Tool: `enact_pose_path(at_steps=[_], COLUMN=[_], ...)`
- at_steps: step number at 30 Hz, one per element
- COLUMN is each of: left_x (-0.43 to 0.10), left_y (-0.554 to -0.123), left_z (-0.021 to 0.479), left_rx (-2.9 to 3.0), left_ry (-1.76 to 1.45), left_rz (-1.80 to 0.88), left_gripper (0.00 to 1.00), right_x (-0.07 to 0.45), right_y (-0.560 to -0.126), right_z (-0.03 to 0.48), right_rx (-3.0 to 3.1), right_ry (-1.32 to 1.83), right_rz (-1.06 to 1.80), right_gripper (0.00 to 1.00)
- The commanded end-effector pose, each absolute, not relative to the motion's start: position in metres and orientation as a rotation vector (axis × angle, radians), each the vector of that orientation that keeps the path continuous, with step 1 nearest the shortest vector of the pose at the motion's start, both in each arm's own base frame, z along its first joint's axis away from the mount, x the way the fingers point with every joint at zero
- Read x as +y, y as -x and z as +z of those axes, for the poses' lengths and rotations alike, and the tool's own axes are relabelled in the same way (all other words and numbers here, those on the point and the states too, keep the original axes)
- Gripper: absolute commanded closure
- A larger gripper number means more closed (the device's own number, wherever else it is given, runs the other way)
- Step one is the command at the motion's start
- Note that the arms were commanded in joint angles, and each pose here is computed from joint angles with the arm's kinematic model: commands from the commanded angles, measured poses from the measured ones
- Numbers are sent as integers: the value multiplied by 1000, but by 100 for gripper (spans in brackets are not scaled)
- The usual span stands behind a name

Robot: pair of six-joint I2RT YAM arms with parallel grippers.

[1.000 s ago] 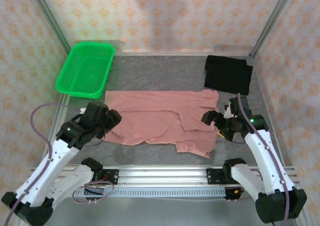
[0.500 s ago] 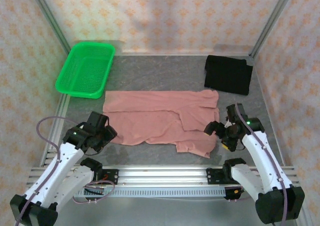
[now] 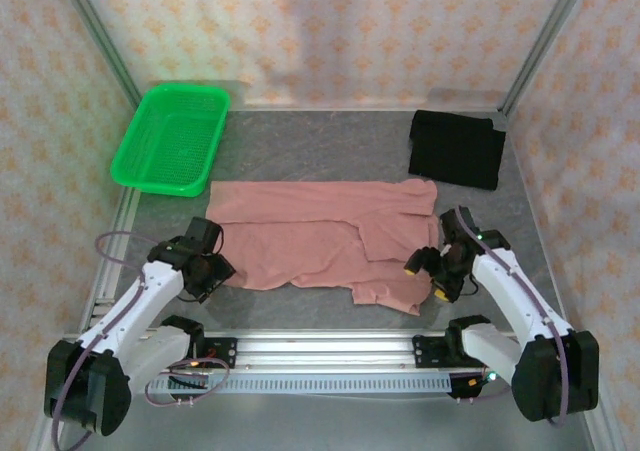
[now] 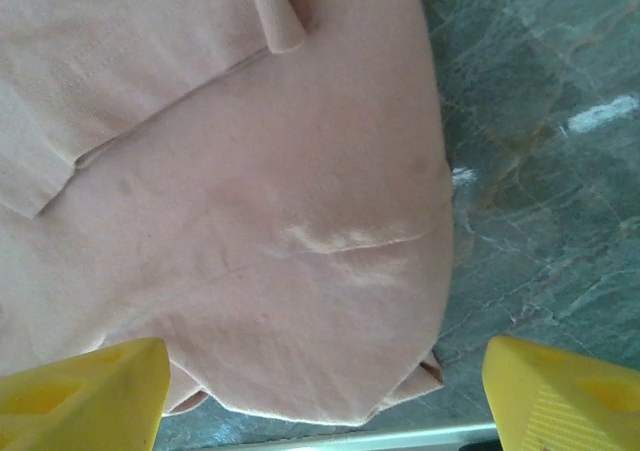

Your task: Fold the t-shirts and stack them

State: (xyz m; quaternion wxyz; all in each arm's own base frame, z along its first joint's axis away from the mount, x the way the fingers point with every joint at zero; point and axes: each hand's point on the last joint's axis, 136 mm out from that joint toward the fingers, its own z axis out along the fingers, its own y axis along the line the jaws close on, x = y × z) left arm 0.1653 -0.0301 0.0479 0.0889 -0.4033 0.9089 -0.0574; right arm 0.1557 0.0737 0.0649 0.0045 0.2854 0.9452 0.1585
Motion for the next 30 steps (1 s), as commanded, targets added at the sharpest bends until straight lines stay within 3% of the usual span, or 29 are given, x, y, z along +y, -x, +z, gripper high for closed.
enact_pose_path(at_steps=[1, 22, 24, 30], left_x=[-15, -10, -10, -8], left_y=[-167, -205, -201, -201], left_z=[41, 16, 14, 23], left_rx=[2676, 2638, 2654, 2634], left_ry=[1229, 1359, 1360, 1342], left_rz=[-102, -191, -176, -179], left_gripper=[44, 58, 63, 97], right_x=[73, 77, 75, 74], right_y=[-159, -157, -157, -149], right_z=[59, 63, 64, 73], right_rx=[2941, 2925, 2923, 2910], right_ry=[-911, -899, -899, -965], right_rz=[462, 493, 476, 487], right_gripper=[19, 17, 17, 15])
